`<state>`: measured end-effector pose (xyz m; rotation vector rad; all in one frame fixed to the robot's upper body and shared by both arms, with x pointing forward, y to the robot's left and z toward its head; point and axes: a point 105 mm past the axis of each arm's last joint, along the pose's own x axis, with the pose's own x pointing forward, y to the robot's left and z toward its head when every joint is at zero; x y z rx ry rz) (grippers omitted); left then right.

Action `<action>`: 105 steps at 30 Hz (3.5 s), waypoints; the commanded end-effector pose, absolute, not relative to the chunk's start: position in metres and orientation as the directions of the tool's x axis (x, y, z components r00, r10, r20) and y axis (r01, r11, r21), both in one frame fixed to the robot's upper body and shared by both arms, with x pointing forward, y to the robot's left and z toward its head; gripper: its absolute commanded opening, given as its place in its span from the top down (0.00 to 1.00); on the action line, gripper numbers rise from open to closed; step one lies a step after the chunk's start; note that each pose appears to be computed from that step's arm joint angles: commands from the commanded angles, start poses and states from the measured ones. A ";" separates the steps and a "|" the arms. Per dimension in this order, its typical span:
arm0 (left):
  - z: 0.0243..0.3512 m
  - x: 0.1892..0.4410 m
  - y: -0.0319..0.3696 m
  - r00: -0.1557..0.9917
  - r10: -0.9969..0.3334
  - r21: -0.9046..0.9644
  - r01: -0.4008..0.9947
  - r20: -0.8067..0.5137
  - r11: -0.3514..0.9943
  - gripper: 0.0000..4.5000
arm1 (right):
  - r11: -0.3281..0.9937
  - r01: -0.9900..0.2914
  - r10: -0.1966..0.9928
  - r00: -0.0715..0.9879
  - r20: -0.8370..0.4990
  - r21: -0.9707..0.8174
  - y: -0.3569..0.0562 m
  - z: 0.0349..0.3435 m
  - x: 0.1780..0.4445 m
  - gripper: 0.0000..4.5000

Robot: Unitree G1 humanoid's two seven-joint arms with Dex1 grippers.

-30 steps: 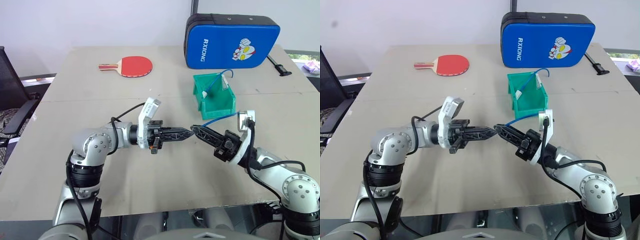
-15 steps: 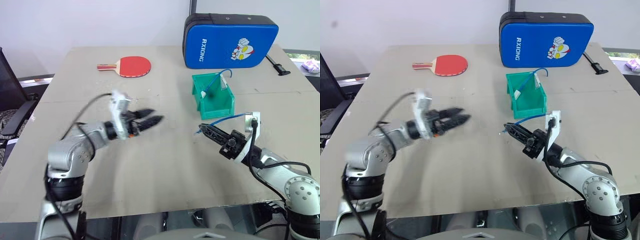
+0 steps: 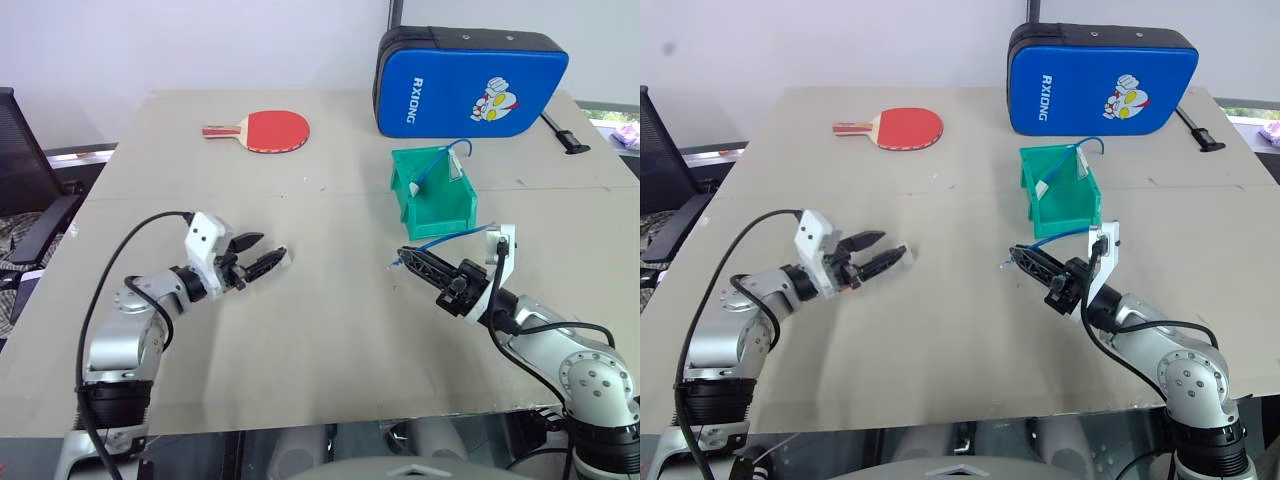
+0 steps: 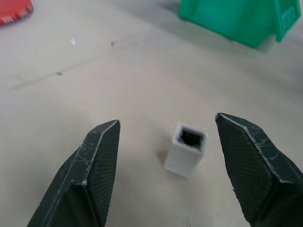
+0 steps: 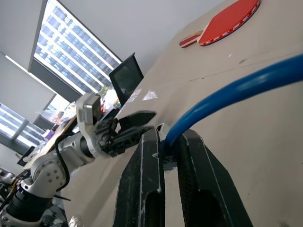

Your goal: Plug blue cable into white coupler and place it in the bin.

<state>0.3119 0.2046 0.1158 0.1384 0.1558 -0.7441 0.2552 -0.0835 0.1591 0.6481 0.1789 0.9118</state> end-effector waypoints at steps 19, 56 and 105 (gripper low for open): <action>0.099 0.332 0.188 0.558 -0.789 0.170 0.830 -0.259 0.531 0.88 | 0.465 -0.714 0.781 0.609 0.137 0.523 -0.085 0.170 0.248 1.00; 0.091 0.307 0.074 0.138 -0.916 0.244 0.969 -0.377 0.046 0.88 | 0.116 -0.975 0.842 0.197 -0.502 -0.188 -0.039 0.109 0.291 1.00; 0.182 0.263 0.106 0.531 -0.844 0.076 0.841 0.080 0.536 0.16 | 0.749 -0.653 0.658 0.716 -0.233 0.109 -0.154 0.214 0.444 0.44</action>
